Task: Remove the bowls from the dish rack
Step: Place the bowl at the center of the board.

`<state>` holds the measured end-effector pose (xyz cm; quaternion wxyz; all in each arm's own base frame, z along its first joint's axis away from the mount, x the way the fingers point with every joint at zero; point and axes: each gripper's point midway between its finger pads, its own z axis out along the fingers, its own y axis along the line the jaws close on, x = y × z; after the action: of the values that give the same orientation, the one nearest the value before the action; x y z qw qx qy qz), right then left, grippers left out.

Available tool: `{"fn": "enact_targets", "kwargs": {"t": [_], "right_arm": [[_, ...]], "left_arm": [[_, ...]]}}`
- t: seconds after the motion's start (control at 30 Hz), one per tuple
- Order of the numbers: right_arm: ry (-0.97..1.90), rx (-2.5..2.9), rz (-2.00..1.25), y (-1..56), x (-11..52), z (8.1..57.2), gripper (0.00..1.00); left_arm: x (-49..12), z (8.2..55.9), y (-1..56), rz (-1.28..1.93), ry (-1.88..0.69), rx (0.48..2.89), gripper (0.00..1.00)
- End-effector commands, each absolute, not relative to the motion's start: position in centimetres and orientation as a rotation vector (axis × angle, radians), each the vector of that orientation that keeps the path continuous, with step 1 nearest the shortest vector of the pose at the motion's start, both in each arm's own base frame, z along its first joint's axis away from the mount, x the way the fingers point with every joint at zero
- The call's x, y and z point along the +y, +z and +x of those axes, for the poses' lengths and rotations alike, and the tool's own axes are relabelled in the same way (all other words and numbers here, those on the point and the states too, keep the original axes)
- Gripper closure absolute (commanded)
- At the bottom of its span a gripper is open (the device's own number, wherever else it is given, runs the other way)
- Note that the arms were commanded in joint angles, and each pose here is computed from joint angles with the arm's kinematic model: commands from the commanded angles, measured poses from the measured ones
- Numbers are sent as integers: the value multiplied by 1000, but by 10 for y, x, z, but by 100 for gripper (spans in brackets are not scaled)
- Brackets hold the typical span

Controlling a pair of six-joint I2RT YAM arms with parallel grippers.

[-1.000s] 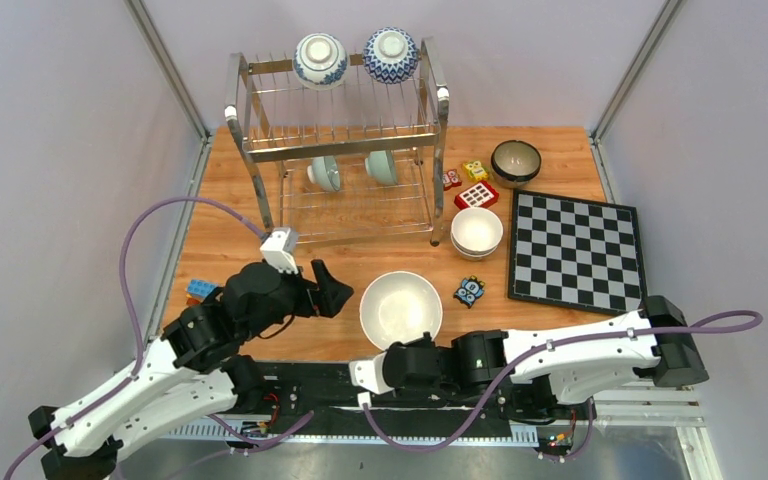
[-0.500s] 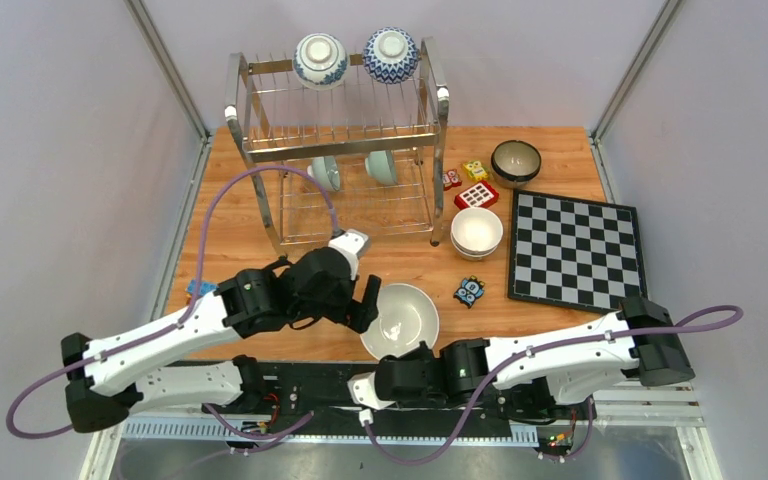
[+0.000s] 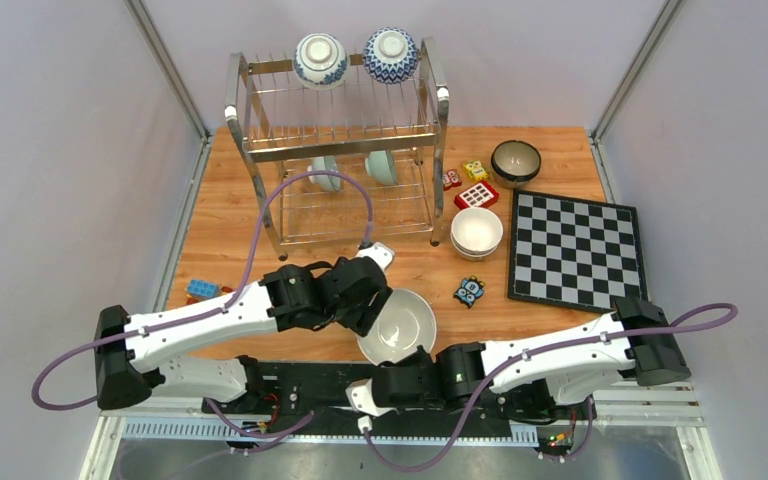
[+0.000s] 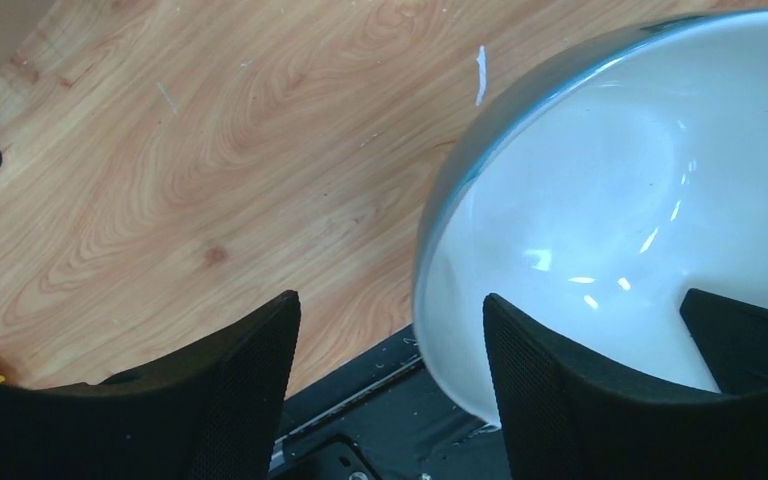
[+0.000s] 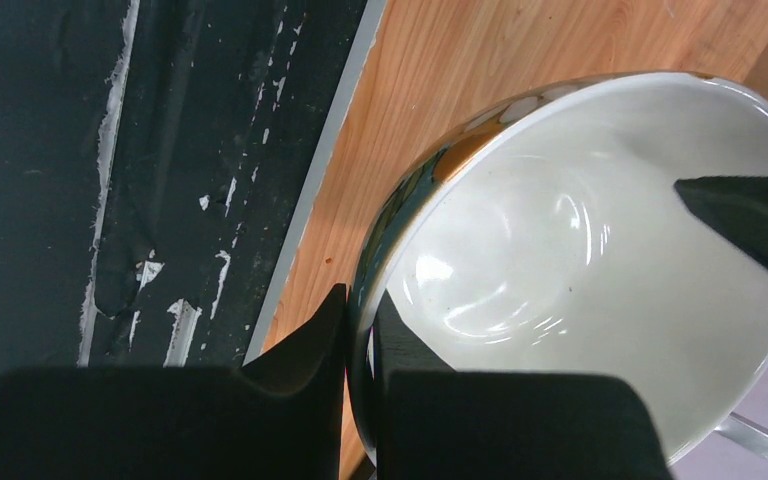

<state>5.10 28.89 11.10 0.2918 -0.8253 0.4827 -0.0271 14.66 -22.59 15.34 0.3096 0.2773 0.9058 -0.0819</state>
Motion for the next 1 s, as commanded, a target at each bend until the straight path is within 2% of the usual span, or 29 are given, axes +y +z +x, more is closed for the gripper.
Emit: {"fn": "enact_targets", "kwargs": {"t": [0.0,0.3,0.6,0.87,0.9,0.97], "right_arm": [[-95,1240,-2090,142,306,57,97],[-72,1235,-2064,141,316,55,97],[-46,1239,-2037,142,322,53,97],[-37,1242,-2025,143,324,53,97],[-42,1242,-2024,143,324,53,97],[-50,1239,-2022,143,324,54,97]], "left_arm": [[-241,146,162,776,-228,2355,33],[-254,139,147,801,-202,2372,59],[-256,137,139,799,-216,2388,100],[-255,135,137,793,-225,2391,100],[-254,135,136,793,-222,2394,93],[-253,134,135,793,-222,2396,73]]}}
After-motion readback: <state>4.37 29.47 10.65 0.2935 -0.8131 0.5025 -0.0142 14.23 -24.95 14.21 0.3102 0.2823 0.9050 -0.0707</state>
